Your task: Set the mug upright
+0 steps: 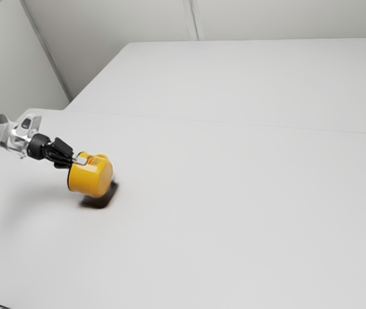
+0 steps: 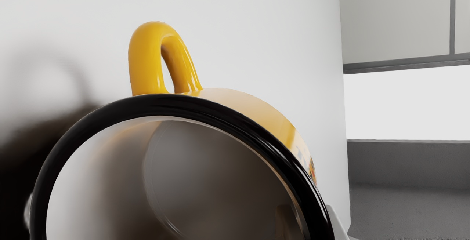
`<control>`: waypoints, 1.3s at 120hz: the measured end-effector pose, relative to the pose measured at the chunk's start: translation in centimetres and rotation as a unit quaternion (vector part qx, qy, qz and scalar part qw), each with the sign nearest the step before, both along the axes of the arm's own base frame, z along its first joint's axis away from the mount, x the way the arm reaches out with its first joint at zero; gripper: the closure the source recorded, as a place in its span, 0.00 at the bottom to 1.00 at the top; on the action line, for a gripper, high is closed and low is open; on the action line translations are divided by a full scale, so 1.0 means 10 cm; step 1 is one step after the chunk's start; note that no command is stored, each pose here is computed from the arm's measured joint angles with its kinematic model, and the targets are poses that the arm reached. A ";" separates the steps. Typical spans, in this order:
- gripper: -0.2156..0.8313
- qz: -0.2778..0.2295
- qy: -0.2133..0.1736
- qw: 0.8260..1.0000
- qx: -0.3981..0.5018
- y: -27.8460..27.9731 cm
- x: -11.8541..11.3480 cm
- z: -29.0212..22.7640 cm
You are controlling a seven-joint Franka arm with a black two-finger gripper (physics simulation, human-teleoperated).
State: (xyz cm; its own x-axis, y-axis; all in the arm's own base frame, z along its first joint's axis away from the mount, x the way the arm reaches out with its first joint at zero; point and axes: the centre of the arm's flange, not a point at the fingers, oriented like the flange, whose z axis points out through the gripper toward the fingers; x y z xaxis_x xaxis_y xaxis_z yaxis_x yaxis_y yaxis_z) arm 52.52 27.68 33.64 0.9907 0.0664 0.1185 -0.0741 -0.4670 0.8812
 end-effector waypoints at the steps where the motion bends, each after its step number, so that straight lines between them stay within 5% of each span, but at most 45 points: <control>1: 0.92 -0.001 -0.002 1.000 0.001 -0.01 0.00 0.03; 31: 0.95 -0.098 -0.031 0.988 0.119 -0.76 0.23 0.78; 61: 0.96 -0.186 -0.010 0.925 0.330 -1.58 0.37 1.05; 106: 0.96 -0.153 -0.002 0.856 0.494 -2.01 0.23 0.58; 156: 0.92 -0.093 -0.008 0.839 0.536 -2.30 0.02 0.10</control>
State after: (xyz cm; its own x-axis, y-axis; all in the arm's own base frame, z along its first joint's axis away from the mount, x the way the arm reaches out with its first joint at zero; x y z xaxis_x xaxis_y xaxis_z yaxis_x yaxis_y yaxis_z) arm 52.69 4.68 34.65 0.9696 -0.2433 0.0249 -0.2422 -0.9694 -0.0402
